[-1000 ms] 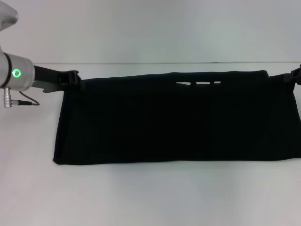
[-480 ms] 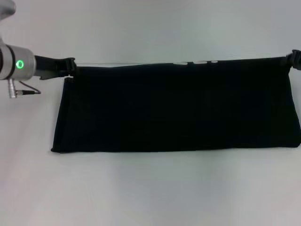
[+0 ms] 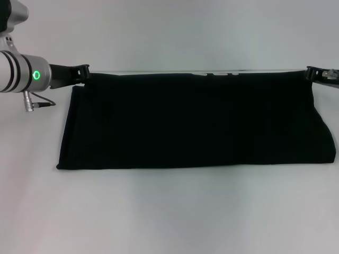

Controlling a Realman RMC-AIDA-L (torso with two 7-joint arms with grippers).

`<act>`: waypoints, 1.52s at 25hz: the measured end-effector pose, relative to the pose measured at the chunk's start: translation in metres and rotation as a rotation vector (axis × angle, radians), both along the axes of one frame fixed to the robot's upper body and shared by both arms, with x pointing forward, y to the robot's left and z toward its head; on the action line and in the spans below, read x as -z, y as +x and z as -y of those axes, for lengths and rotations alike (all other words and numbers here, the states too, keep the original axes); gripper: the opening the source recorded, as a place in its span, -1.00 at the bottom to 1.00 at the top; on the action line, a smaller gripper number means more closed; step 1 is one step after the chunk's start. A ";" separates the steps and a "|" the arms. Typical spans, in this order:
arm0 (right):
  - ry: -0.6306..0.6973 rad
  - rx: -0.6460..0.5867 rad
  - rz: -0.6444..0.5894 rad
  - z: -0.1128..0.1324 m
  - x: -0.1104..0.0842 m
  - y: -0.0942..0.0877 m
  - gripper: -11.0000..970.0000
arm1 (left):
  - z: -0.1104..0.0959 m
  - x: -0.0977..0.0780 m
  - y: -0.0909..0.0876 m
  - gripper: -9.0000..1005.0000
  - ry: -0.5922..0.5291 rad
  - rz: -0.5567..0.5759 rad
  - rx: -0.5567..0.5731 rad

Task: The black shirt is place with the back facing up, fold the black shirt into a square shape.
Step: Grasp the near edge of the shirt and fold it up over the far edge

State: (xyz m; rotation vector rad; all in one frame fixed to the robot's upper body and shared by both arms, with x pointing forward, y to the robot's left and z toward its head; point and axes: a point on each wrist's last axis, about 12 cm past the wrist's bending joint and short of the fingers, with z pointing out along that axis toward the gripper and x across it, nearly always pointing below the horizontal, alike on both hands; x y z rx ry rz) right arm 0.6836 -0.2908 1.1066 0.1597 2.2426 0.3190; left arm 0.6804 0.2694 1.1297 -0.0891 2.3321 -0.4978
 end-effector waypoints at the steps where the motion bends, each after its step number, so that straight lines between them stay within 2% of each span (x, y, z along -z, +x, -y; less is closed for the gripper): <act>1: -0.006 0.003 0.005 -0.001 0.000 0.000 -0.86 | 0.001 0.001 0.000 -0.98 0.002 0.003 -0.002; 21: -0.040 0.037 0.043 0.002 -0.003 0.005 -0.86 | 0.017 0.008 0.007 -0.98 0.053 0.049 -0.027; 30: -0.087 0.005 0.037 -0.005 -0.002 0.007 -0.86 | 0.021 0.010 0.008 -0.98 0.057 0.064 -0.046; 34: -0.112 0.009 0.049 0.000 -0.010 0.014 -0.74 | 0.026 0.010 0.011 -0.71 0.052 0.071 -0.057; 38: -0.099 -0.028 0.039 0.009 -0.027 0.020 -0.62 | 0.026 0.001 0.013 -0.41 0.012 0.072 -0.059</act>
